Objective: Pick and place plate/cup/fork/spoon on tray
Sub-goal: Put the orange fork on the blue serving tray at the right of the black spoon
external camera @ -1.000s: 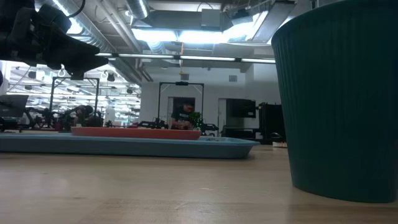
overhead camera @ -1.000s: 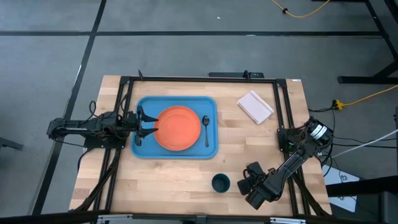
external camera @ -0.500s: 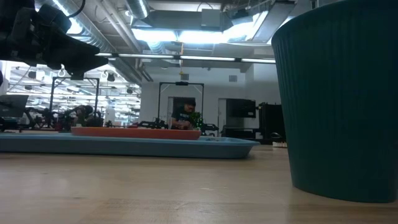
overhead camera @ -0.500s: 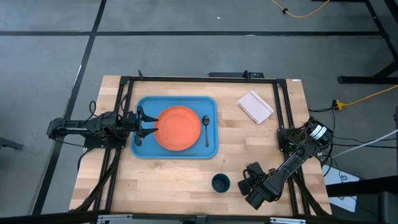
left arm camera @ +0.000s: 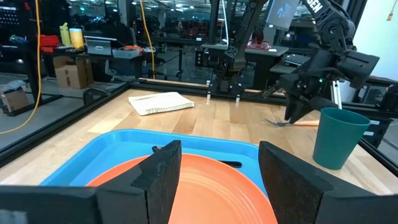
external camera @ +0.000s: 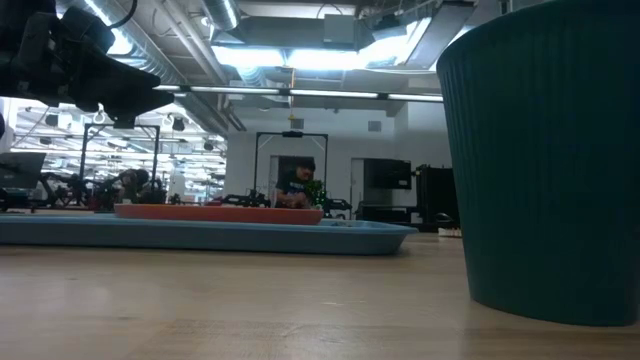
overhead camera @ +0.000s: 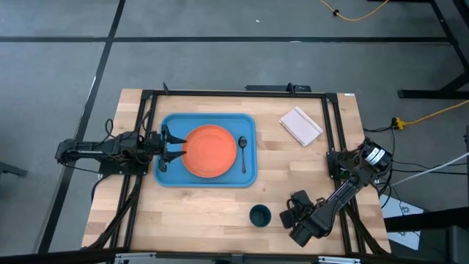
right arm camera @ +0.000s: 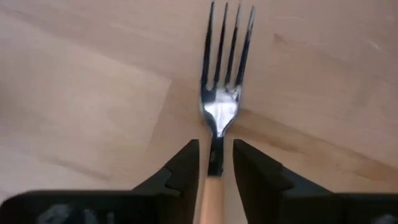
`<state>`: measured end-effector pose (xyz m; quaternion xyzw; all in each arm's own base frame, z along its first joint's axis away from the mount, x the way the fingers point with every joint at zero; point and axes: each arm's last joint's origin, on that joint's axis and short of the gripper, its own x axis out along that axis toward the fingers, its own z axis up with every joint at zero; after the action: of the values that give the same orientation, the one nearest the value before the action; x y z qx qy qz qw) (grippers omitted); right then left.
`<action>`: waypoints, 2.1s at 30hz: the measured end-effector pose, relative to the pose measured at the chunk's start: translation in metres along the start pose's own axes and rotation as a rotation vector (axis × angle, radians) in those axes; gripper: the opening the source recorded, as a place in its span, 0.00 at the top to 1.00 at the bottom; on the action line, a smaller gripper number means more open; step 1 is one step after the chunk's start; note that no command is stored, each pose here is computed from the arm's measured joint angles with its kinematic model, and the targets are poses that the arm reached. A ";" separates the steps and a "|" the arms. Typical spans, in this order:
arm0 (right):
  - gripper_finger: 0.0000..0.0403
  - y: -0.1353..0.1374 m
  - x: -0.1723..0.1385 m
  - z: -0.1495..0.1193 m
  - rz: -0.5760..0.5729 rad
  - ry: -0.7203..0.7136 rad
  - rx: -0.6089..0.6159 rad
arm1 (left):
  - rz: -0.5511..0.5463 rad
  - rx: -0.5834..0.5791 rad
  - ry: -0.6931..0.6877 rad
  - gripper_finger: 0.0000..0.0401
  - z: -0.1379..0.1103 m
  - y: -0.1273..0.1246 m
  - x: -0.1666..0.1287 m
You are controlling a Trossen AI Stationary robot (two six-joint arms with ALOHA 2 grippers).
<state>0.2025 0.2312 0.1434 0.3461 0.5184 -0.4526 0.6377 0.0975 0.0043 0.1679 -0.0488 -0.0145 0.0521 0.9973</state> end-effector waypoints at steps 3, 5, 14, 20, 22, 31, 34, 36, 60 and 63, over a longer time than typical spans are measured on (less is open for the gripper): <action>0.70 -0.001 -0.004 -0.007 0.012 0.017 0.005 | 0.000 0.000 0.000 0.48 0.000 0.000 0.000; 0.68 -0.003 -0.007 -0.013 0.019 0.025 0.017 | 0.000 0.000 0.000 0.48 0.000 0.000 0.000; 0.70 -0.007 -0.004 -0.031 0.089 0.102 0.033 | 0.000 0.000 0.000 0.48 0.000 0.000 0.000; 0.79 -0.010 0.002 -0.028 0.062 0.105 0.035 | 0.000 0.000 0.000 0.48 0.000 0.000 0.000; 0.82 -0.010 0.003 -0.027 0.056 0.112 0.038 | 0.000 0.000 0.000 0.48 0.000 0.000 0.000; 0.87 -0.013 0.002 -0.022 0.039 0.024 0.027 | 0.000 0.000 0.000 0.48 0.000 0.000 0.000; 0.87 -0.011 -0.005 -0.019 0.036 -0.032 0.028 | 0.000 0.000 0.000 0.48 0.000 0.000 0.000; 0.87 -0.012 -0.009 -0.016 0.018 -0.071 0.023 | 0.000 0.000 0.000 0.48 0.000 0.000 0.000; 0.88 0.007 -0.071 0.120 -0.049 -0.321 0.131 | 0.000 0.000 0.000 0.48 0.000 0.000 0.000; 0.88 0.015 -0.068 0.147 -0.016 -0.313 0.120 | 0.000 0.000 0.000 0.48 0.000 0.000 0.000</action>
<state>0.2640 0.1171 0.2424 0.3047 0.3874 -0.5360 0.6854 0.0975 0.0043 0.1679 -0.0487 -0.0145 0.0520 0.9974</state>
